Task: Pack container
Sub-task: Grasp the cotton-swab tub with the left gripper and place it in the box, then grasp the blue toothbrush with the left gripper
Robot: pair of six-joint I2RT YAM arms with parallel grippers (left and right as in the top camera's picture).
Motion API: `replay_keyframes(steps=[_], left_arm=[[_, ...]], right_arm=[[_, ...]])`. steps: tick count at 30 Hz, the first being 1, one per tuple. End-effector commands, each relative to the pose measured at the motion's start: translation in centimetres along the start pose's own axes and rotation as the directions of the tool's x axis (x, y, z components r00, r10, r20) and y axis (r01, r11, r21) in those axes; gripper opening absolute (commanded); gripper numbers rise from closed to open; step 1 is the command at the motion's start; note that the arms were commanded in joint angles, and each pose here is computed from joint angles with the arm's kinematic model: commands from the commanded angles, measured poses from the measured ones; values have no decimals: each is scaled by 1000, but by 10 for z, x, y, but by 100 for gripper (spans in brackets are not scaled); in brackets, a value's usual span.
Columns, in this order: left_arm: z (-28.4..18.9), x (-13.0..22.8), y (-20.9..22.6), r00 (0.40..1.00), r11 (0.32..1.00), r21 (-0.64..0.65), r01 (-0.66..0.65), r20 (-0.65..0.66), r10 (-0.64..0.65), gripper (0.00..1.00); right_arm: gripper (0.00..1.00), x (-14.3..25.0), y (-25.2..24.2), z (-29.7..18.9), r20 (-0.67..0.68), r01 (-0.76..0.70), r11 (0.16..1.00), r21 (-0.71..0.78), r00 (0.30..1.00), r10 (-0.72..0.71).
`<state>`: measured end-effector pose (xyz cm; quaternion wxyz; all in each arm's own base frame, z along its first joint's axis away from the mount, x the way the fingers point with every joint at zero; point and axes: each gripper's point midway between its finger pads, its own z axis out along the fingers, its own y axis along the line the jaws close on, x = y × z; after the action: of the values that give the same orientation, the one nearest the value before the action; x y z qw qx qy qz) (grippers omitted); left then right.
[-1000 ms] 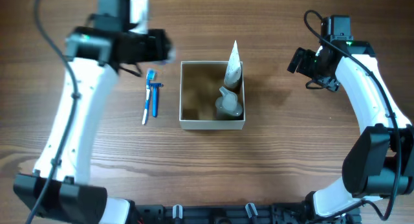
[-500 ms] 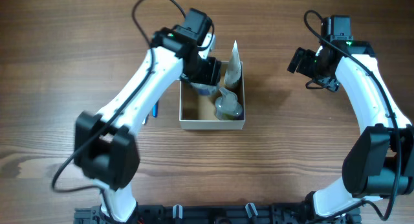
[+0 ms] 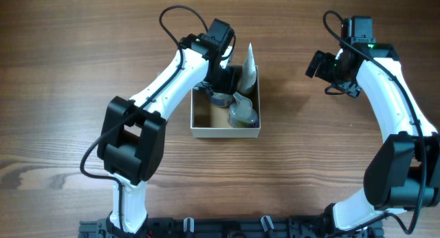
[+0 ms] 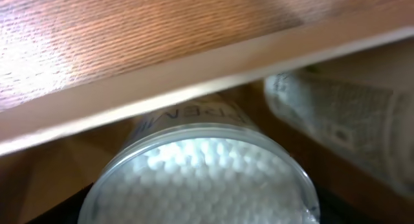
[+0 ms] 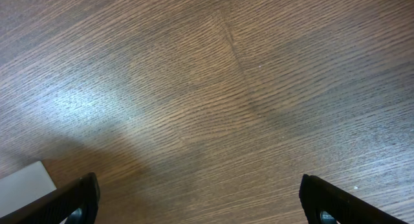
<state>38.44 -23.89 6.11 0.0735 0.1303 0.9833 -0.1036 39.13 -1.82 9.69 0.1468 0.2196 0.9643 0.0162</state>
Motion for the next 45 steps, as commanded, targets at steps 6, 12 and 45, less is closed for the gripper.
replay_keyframes(steps=[6, 12, 45], left_arm=[[-14, 0, -2, 1000, 1000, -2, 3, 13, -3, 100], [-62, -4, -8, 997, 1000, 13, -1, 75, 0, 100], [-39, 90, 202, 927, 922, -202, 329, -117, -357, 80]], right_arm=[[100, 0, 1, 3, -9, -15, 1000, -9, 1000, 15], [100, 0, 1, 3, -9, -15, 1000, -9, 1000, 15], [100, 0, 1, 3, -9, -14, 1000, -9, 1000, 14]])
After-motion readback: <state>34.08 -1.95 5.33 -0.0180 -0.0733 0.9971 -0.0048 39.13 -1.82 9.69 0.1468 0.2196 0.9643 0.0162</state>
